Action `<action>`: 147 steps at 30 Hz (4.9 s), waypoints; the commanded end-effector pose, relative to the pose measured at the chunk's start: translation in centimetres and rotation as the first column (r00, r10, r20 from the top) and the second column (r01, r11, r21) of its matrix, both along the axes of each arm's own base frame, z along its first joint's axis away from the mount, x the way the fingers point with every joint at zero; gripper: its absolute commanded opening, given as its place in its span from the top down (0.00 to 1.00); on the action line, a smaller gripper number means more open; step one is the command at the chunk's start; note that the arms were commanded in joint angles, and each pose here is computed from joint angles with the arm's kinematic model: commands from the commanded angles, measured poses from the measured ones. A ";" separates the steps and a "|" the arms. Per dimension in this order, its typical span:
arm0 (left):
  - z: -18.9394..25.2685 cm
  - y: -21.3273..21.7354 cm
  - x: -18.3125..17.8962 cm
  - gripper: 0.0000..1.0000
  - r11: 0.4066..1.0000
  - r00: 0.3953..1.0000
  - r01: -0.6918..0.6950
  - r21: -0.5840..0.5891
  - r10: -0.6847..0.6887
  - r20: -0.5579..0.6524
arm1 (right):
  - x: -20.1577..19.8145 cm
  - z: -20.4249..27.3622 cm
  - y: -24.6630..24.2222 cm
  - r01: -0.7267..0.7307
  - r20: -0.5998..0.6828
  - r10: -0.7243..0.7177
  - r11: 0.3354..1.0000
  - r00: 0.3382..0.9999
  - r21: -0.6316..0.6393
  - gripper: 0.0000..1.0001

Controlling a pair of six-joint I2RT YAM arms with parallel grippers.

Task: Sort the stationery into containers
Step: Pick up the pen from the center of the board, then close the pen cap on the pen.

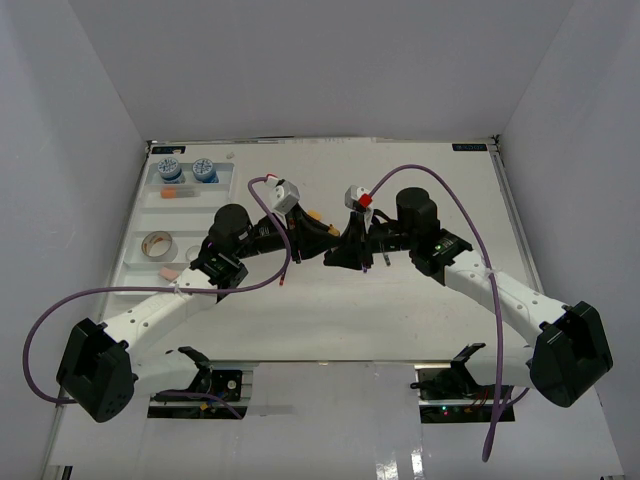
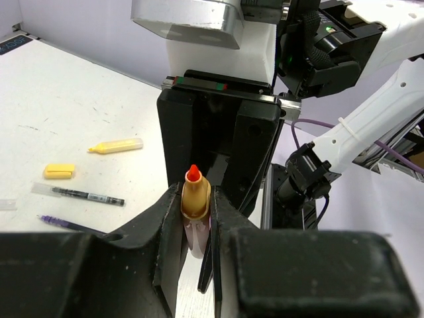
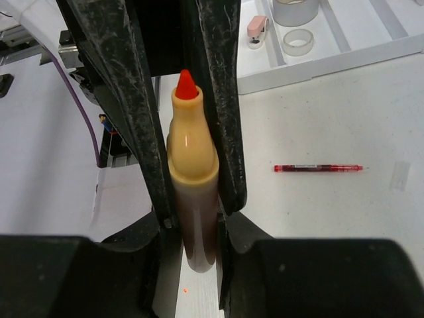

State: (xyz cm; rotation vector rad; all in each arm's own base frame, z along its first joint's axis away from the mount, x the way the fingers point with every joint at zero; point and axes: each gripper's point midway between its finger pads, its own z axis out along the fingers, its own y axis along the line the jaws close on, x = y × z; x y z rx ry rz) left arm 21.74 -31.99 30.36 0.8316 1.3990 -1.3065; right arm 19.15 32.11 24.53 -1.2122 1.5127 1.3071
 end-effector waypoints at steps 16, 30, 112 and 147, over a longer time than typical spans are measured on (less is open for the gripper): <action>0.6 2.5 2.6 0.07 0.977 0.978 -0.210 0.029 0.210 -0.016 | 3.3 -1.8 -2.4 0.213 0.011 -0.212 0.976 0.977 -0.036 0.92; -12.7 8.6 14.5 0.02 0.480 0.340 -0.604 0.636 0.877 -0.339 | 7.9 -6.5 -9.1 0.604 0.047 -0.610 0.768 0.791 -0.213 0.92; -0.1 6.5 17.9 0.92 0.708 0.641 -0.666 0.236 0.705 -0.304 | 5.2 -2.0 0.2 0.391 -0.019 -0.392 0.919 0.920 -0.059 0.92; 2.8 6.2 10.6 0.92 0.856 0.823 -0.516 0.042 0.509 -0.255 | 8.7 -1.7 5.4 0.422 -0.011 -0.422 0.906 0.906 0.006 0.92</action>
